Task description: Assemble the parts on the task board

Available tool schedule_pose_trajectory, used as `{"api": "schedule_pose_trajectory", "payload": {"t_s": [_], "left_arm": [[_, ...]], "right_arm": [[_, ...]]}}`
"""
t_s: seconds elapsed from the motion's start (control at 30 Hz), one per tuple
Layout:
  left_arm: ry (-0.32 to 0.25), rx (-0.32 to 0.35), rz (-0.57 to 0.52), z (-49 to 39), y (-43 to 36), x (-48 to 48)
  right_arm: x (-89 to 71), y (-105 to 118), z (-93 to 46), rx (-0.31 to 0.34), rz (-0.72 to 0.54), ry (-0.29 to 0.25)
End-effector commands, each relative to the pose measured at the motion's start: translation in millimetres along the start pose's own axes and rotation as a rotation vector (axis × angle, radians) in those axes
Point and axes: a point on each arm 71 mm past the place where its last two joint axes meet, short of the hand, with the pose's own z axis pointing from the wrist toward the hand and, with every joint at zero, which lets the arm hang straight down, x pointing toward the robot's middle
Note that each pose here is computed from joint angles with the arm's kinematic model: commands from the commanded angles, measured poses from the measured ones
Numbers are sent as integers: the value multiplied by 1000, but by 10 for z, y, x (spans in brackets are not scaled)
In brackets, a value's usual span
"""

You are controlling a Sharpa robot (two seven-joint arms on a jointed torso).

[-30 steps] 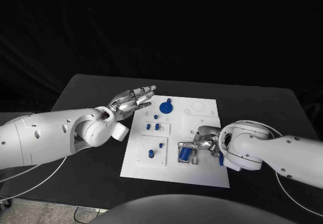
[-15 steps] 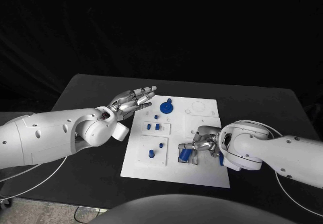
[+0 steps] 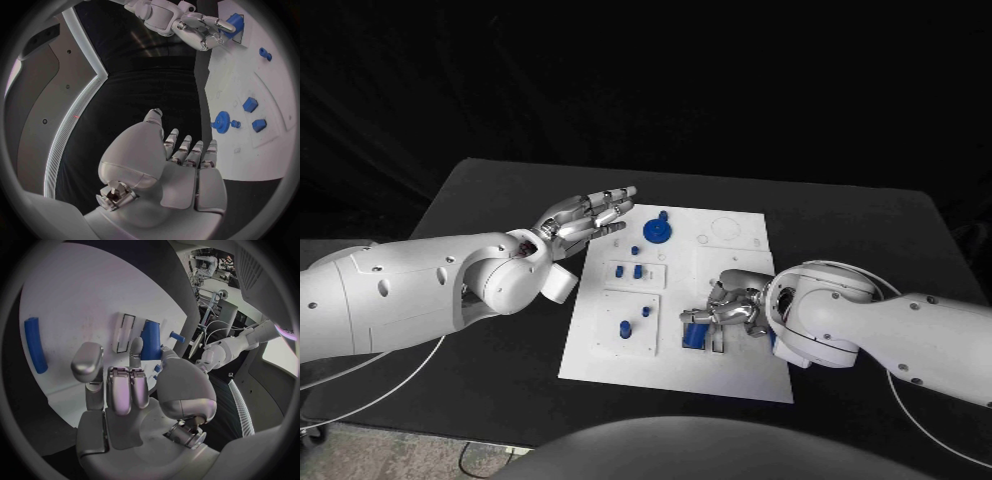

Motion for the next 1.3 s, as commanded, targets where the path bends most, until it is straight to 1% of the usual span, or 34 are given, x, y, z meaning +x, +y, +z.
{"api": "schedule_pose_trajectory", "payload": {"t_s": [0.03,0.17,0.33,0.6,0.67,0.77,0.87,0.97,1.3], "left_arm": [[22,2,-10,5,2,27],[22,1,-10,5,4,29],[21,0,-10,3,5,27],[21,-2,-10,1,7,25],[21,-3,-10,2,8,24],[21,-4,-10,5,9,24],[21,-5,-10,7,11,25],[22,-6,-10,8,12,25],[26,-12,-11,12,18,30]], "right_arm": [[-12,11,1,-21,20,-18],[-12,20,-4,-21,54,-5],[-10,34,-14,-16,98,23],[-76,55,-44,-17,119,24],[-93,57,-56,-14,125,32],[-101,49,-64,4,132,68],[-89,29,-62,33,129,127],[-82,16,-56,48,119,160],[-96,-3,-23,68,84,200]]}}
